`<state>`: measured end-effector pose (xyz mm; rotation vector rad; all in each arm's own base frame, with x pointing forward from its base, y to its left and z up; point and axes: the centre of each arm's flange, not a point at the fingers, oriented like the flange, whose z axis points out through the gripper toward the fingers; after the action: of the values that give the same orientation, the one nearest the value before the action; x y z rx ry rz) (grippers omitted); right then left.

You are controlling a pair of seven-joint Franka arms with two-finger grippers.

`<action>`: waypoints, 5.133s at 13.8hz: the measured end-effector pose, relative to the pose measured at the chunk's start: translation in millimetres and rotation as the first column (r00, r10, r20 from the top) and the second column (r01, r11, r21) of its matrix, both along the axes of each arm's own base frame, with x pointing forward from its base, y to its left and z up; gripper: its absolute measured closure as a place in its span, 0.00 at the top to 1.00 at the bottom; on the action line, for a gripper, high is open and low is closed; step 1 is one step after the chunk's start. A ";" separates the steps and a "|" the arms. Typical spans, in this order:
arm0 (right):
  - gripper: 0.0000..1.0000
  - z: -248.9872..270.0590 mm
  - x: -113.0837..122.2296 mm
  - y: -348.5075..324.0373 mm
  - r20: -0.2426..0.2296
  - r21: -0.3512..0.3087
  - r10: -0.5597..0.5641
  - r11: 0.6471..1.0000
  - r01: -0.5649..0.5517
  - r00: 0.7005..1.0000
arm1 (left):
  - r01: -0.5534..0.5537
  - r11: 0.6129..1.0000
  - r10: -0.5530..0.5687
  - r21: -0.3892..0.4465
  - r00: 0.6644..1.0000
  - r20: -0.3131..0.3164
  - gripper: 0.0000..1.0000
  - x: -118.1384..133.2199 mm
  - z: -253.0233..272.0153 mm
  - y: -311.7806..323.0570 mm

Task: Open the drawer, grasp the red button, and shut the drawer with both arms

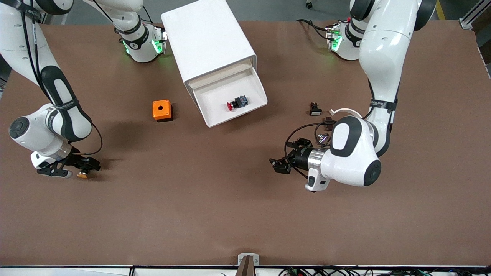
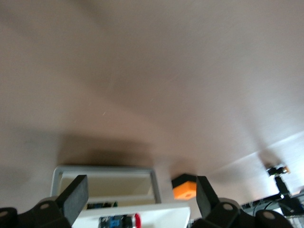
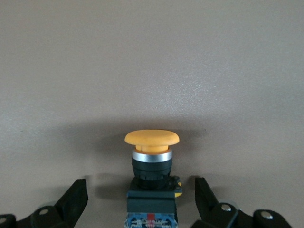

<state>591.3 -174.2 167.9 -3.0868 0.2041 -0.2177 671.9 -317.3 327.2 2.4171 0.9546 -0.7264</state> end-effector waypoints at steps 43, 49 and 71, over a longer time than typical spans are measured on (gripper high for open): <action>0.41 71.1 13.9 14.9 -0.089 -0.045 -0.201 0.979 0.198 0.975 | 0.058 0.974 -0.123 0.217 0.946 0.300 1.00 -3.3 39.5 -23.7; 0.41 18.0 6.4 -27.6 -0.022 -0.079 -0.105 0.992 0.103 0.994 | 0.060 0.974 -0.125 0.217 0.946 0.300 1.00 -4.3 38.6 -25.7; 1.00 159.4 32.6 236.6 -0.206 -0.058 -0.486 0.873 0.485 0.850 | 0.071 0.942 -0.194 0.328 0.913 0.360 1.00 2.4 37.4 -16.6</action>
<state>623.8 62.4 327.3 -2.9921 0.9986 0.1078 674.4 -333.9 364.6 2.7763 0.7887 -0.1228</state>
